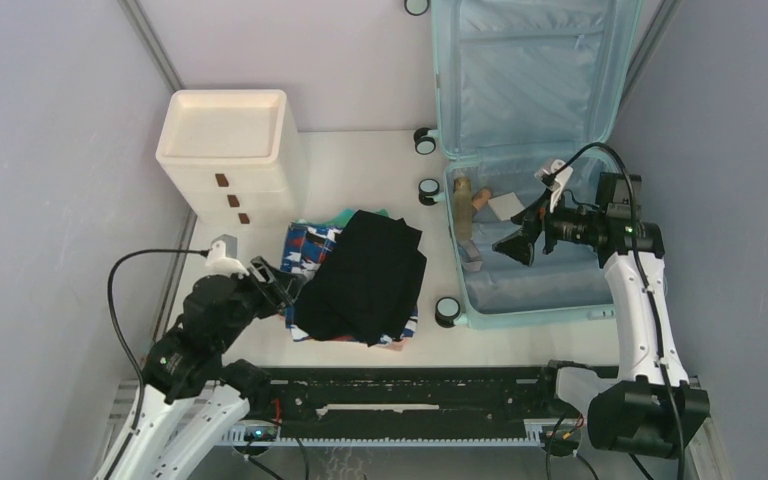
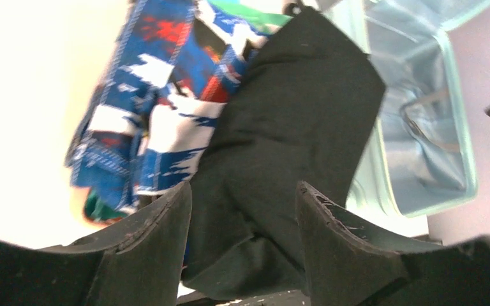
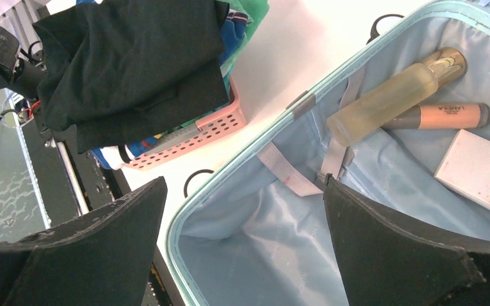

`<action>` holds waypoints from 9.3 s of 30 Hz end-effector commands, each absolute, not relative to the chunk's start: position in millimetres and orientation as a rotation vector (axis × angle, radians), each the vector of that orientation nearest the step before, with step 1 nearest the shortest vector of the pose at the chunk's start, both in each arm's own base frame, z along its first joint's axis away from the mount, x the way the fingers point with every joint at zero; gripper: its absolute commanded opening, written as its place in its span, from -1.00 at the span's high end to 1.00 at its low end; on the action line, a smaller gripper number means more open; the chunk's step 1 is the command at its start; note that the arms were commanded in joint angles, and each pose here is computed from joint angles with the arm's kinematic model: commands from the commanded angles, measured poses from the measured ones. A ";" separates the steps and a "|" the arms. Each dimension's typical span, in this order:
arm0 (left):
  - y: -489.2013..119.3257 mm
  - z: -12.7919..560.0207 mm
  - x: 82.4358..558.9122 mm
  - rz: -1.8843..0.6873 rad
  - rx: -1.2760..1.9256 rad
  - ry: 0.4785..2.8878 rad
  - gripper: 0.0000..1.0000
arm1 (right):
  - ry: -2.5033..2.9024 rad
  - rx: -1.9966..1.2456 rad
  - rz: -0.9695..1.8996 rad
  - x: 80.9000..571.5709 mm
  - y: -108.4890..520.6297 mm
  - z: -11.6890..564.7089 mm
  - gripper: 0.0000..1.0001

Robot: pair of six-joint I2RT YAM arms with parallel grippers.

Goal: Open, take out, and arrange the luggage

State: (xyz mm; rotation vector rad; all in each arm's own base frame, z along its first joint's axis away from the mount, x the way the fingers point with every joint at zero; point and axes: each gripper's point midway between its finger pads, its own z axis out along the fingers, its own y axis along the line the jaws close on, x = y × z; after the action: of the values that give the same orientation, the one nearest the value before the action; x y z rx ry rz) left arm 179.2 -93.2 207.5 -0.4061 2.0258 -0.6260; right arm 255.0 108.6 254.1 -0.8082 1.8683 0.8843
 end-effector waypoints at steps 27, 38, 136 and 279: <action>-103.5 207.1 253.2 -0.545 -0.223 2.011 -0.46 | 1.778 -0.880 0.789 255.8 115.7 262.4 -0.99; -102.8 207.6 255.3 -0.542 -0.005 2.133 -0.69 | 1.652 -1.088 0.940 228.9 147.0 257.5 -0.99; -140.4 143.9 235.5 -0.647 0.349 2.614 0.19 | 2.143 -1.045 1.096 254.6 302.1 183.1 0.60; 94.8 231.5 405.1 -0.152 -0.167 1.889 -0.23 | 1.680 -1.054 1.264 220.4 192.8 268.3 -0.68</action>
State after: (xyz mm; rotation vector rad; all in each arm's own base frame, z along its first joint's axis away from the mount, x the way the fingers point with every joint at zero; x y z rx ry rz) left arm 383.4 84.6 183.6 -0.2635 1.9853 -0.1807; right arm 223.5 192.6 260.0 -1.0216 1.7374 1.2805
